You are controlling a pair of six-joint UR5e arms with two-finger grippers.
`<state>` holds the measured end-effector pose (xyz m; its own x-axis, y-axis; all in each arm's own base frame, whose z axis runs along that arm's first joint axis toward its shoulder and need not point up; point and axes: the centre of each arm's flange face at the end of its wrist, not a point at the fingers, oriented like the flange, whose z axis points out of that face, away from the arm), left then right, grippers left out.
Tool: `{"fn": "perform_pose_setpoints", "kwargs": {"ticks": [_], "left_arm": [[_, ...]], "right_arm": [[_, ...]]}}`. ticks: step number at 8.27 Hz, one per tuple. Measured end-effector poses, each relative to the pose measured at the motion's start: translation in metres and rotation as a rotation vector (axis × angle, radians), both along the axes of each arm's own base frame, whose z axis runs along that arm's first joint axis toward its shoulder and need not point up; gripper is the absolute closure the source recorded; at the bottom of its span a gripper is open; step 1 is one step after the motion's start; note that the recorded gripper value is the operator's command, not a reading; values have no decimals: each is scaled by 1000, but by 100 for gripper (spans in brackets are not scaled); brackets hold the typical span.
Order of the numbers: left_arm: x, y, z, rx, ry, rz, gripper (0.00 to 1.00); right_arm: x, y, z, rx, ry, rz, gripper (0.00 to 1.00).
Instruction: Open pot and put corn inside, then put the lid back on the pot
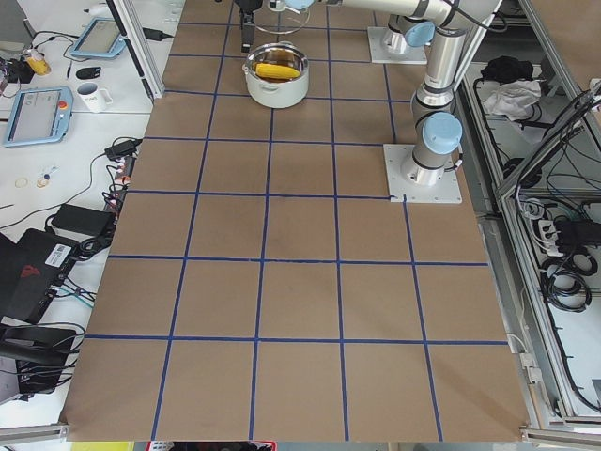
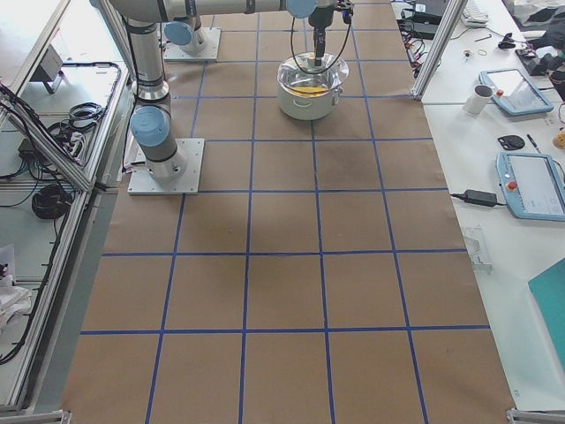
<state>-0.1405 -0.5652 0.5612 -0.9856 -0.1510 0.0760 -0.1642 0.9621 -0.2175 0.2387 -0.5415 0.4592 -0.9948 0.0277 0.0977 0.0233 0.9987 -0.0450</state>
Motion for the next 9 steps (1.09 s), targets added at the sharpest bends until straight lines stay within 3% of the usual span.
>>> {"fn": "perform_pose_setpoints", "kwargs": {"ticks": [1, 3, 5, 9], "left_arm": [[11, 17, 13, 0, -17, 5, 0], [16, 37, -5, 79, -27, 14, 0], [17, 45, -21, 120, -32, 15, 0], [18, 56, -20, 120, -50, 6, 0]], "right_arm": [[39, -7, -27, -13, -35, -36, 86], [73, -11, -65, 12, -97, -62, 86], [79, -9, -81, 36, -110, -58, 86], [79, -3, -101, 52, -113, -57, 87]]}}
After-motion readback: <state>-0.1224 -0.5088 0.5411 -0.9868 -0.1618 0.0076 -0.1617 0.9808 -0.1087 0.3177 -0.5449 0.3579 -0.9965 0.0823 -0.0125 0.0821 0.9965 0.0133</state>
